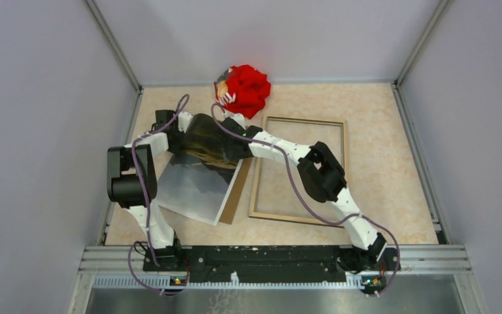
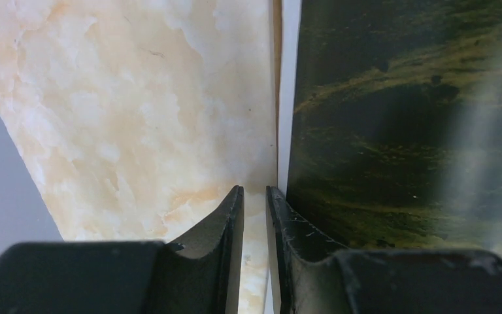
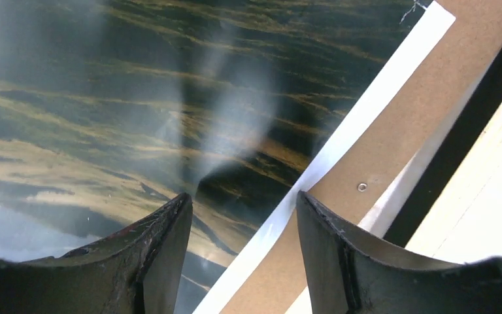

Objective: Put the photo into the frame

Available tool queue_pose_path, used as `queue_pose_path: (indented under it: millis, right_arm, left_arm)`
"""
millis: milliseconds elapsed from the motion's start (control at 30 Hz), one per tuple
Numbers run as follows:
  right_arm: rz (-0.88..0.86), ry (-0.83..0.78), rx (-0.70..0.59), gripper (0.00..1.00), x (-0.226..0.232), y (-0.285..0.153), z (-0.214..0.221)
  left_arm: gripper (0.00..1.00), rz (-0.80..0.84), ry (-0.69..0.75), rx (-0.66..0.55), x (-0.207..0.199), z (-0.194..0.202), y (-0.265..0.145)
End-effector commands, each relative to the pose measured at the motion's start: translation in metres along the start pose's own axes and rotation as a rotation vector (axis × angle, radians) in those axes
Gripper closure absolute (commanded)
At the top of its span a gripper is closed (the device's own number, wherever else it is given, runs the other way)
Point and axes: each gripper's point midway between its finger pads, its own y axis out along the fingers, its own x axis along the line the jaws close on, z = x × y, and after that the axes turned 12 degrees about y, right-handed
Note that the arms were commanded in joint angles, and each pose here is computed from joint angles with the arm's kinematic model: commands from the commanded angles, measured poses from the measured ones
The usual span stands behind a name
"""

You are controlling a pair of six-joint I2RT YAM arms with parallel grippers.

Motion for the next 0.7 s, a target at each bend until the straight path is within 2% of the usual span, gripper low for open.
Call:
queue_pose_path:
  millis: [0,167,300,400,533,667]
  right_arm:
    - [-0.291,0.115,-0.041,0.40,0.054,-0.041,-0.020]
    - [-0.394,0.243,-0.050,0.40,0.050,-0.060,-0.029]
    - [-0.556,0.412,-0.069,0.40,0.044,-0.081,-0.044]
    - [-0.573,0.503,-0.044,0.41,0.026,-0.079,-0.040]
    - [-0.516,0.448,-0.010,0.41,0.016,-0.090,-0.008]
    - [-0.499,0.388,0.072,0.41,0.007,-0.116,0.051]
  left_arm:
    - [0.73,0.274,-0.029,0.084,-0.076,0.027,0.001]
    - [0.74,0.267,-0.020,0.092,-0.077,0.031,0.000]
    - [0.74,0.264,-0.017,0.097,-0.077,0.033,0.001]
    - [0.74,0.263,-0.014,0.094,-0.076,0.032,0.001]
    - [0.74,0.268,-0.013,0.094,-0.076,0.032,0.001]
    - [0.74,0.269,-0.004,0.088,-0.074,0.032,-0.003]
